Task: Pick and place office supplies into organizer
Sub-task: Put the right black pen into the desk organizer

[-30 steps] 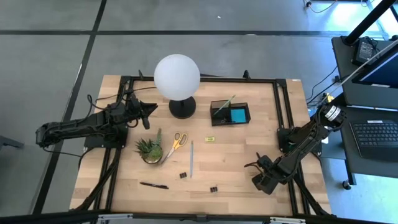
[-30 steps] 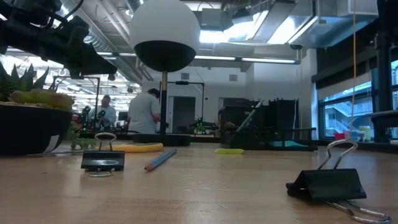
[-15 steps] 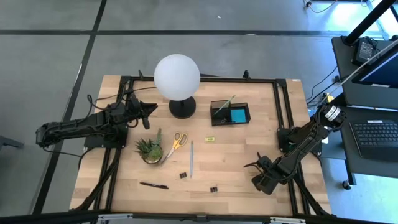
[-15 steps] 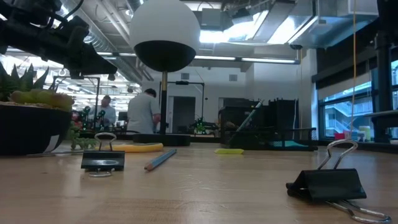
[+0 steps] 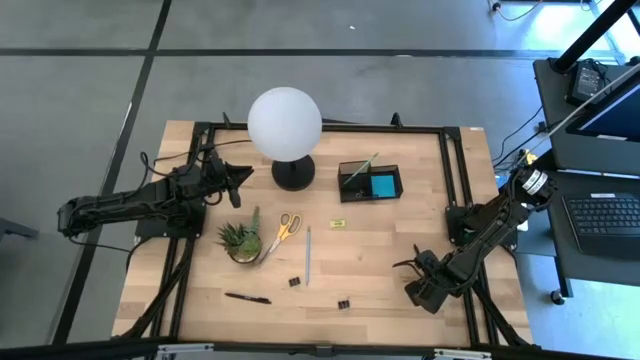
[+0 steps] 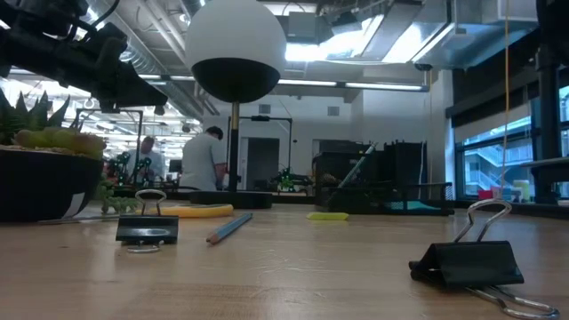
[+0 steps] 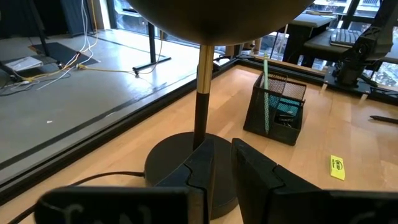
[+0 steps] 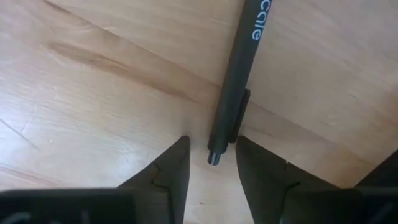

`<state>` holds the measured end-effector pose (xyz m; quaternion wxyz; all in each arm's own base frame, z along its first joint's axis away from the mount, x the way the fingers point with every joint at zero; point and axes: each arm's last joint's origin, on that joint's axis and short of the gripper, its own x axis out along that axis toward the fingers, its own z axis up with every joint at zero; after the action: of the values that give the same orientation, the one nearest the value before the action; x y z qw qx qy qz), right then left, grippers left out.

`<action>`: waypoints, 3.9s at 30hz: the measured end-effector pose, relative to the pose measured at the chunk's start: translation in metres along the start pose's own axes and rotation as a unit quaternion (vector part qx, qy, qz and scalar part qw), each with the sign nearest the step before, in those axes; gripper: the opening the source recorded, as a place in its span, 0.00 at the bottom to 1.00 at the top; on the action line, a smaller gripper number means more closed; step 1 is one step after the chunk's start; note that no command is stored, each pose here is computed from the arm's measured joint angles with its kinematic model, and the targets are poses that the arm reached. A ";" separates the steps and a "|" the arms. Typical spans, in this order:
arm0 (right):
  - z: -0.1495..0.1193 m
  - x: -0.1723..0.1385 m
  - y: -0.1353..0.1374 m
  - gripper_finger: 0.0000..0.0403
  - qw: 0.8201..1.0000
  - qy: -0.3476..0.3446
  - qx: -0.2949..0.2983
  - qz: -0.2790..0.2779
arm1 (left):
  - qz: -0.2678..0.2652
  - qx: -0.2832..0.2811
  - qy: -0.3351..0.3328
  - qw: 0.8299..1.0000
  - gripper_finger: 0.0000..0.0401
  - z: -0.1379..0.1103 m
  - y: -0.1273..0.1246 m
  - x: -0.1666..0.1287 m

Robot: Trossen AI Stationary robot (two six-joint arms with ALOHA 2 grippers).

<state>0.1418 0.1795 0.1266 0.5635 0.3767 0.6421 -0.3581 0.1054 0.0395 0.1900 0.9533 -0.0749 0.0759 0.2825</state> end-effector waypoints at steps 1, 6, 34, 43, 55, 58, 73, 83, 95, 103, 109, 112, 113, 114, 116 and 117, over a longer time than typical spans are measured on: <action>0.000 0.000 0.000 0.32 1.000 0.000 0.001 0.000 | 0.000 0.000 0.000 1.000 0.12 0.000 0.000 0.000; 0.000 0.000 0.000 0.32 1.000 0.010 0.002 -0.003 | 0.000 0.000 0.000 1.000 0.12 0.000 0.000 0.000; -0.001 0.000 0.001 0.23 1.000 0.019 0.002 -0.003 | 0.000 0.000 0.000 1.000 0.12 0.000 0.000 0.000; -0.001 0.000 0.000 0.11 1.000 0.021 0.001 -0.006 | 0.000 0.000 0.000 1.000 0.12 0.000 0.000 0.000; -0.001 0.000 -0.001 0.04 1.000 0.018 -0.016 -0.010 | 0.000 0.000 0.000 1.000 0.12 0.000 0.000 0.000; -0.001 -0.002 0.000 0.04 0.999 0.015 -0.026 -0.017 | 0.000 0.000 0.000 1.000 0.12 0.000 0.000 0.000; -0.011 -0.082 0.004 0.03 0.986 -0.076 -0.032 -0.146 | 0.002 0.005 0.015 1.000 0.12 -0.003 0.000 0.001; 0.016 -0.120 0.014 0.02 0.965 -0.175 -0.115 -0.157 | 0.002 0.006 0.014 1.000 0.12 -0.003 0.000 0.001; 0.085 -0.131 0.028 0.01 0.949 -0.187 -0.180 -0.178 | 0.002 0.005 0.014 1.000 0.12 -0.003 0.000 0.001; 0.093 -0.130 0.036 0.01 0.956 -0.189 -0.176 -0.141 | 0.004 0.008 0.022 1.000 0.12 -0.004 0.000 0.001; 0.088 -0.130 0.038 0.03 0.956 -0.193 -0.181 -0.130 | 0.004 0.008 0.024 1.000 0.12 -0.005 0.001 0.001; 0.085 -0.129 0.039 0.08 0.962 -0.178 -0.168 -0.119 | 0.004 0.008 0.024 1.000 0.12 -0.005 0.001 0.001; 0.084 -0.128 0.040 0.11 0.966 -0.169 -0.161 -0.110 | 0.004 0.008 0.024 1.000 0.12 -0.005 0.001 0.001; 0.083 -0.128 0.041 0.14 0.970 -0.160 -0.156 -0.100 | 0.004 0.008 0.024 1.000 0.12 -0.005 0.001 0.001; 0.079 -0.126 0.045 0.21 0.974 -0.155 -0.150 -0.075 | 0.004 0.008 0.025 1.000 0.12 -0.005 0.001 0.001; 0.076 -0.125 0.047 0.24 0.975 -0.156 -0.144 -0.063 | 0.004 0.008 0.025 1.000 0.12 -0.005 0.001 0.001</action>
<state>0.2281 0.1236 0.2407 0.6815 0.1899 0.6133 -0.3511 0.1051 0.0395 0.1851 0.9506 -0.0738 0.1021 0.2838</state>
